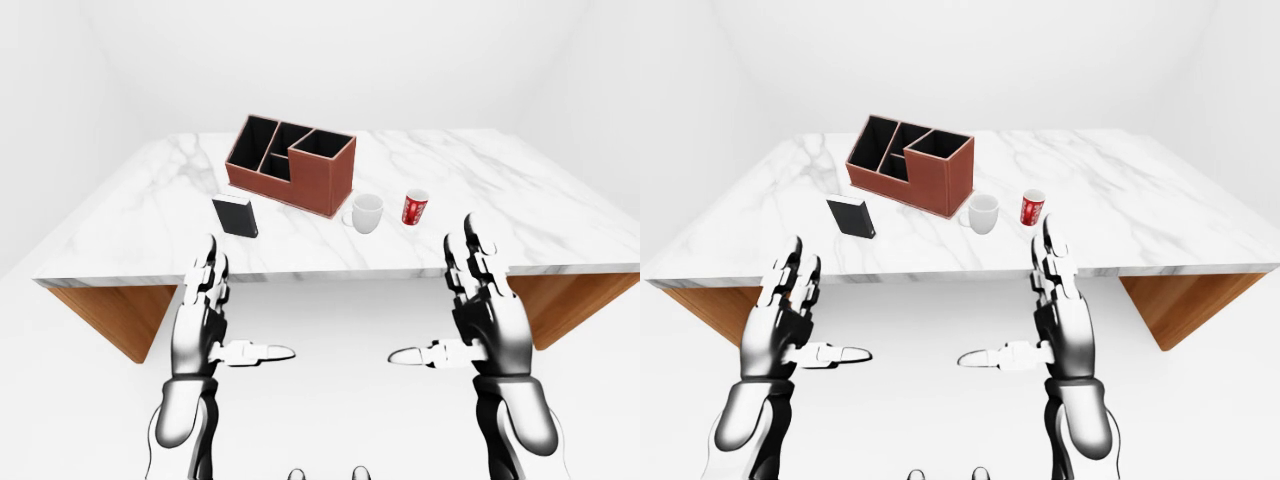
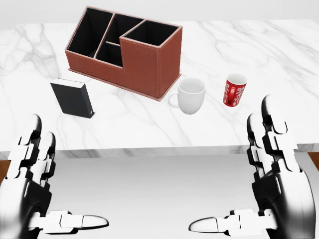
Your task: Pick up the red mug and place it to the right of the caddy.
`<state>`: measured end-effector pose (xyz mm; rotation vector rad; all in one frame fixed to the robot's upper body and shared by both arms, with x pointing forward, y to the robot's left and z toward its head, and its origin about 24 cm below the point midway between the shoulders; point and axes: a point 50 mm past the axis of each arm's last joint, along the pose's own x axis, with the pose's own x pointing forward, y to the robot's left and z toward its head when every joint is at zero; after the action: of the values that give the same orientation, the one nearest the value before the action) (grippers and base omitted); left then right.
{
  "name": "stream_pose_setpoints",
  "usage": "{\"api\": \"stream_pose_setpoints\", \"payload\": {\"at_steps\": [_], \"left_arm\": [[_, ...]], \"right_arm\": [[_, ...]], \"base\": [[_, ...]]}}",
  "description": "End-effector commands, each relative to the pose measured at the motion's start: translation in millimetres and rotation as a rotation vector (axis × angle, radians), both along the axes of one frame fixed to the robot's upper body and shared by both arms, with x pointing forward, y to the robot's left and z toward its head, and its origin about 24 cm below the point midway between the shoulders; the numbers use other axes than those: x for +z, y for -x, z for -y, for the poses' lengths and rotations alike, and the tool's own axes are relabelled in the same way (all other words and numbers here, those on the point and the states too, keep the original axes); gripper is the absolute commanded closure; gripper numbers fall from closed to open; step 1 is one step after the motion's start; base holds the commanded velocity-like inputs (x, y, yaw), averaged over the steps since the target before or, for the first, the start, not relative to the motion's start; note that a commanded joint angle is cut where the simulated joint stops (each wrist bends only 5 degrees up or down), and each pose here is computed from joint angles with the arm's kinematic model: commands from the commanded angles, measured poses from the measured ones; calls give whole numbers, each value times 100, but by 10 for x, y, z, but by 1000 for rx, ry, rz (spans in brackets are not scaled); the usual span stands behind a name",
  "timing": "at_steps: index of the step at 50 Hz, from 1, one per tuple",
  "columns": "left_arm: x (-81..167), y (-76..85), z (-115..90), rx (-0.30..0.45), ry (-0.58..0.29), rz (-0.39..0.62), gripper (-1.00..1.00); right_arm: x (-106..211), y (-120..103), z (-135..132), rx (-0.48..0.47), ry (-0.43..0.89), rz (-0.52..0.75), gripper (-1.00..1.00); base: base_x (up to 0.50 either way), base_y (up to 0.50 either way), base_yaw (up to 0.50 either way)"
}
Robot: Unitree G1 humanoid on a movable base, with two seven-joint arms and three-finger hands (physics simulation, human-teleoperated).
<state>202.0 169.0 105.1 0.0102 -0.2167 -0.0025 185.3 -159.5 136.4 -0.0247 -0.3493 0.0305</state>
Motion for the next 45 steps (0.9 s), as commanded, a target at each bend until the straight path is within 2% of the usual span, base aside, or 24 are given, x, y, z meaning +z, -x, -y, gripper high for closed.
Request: {"api": "stream_pose_setpoints", "payload": {"at_steps": [1, 8, 35, 45], "left_arm": [[158, 90, -20, 11, -1, 67, -100], [154, 92, -27, 13, -1, 65, -100], [161, 133, -40, -1, 15, 68, -100], [253, 214, -45, 0, 8, 104, -100]], "right_arm": [[86, 70, 1, -11, 4, 36, -100], [72, 60, -12, -11, 16, 29, -100], [54, 59, -9, -1, 5, 21, -100], [60, 85, -20, 12, 9, 21, -100]], "base": [[0, 0, 0], [7, 0, 0], [50, 0, 0], [50, 0, 0]]}}
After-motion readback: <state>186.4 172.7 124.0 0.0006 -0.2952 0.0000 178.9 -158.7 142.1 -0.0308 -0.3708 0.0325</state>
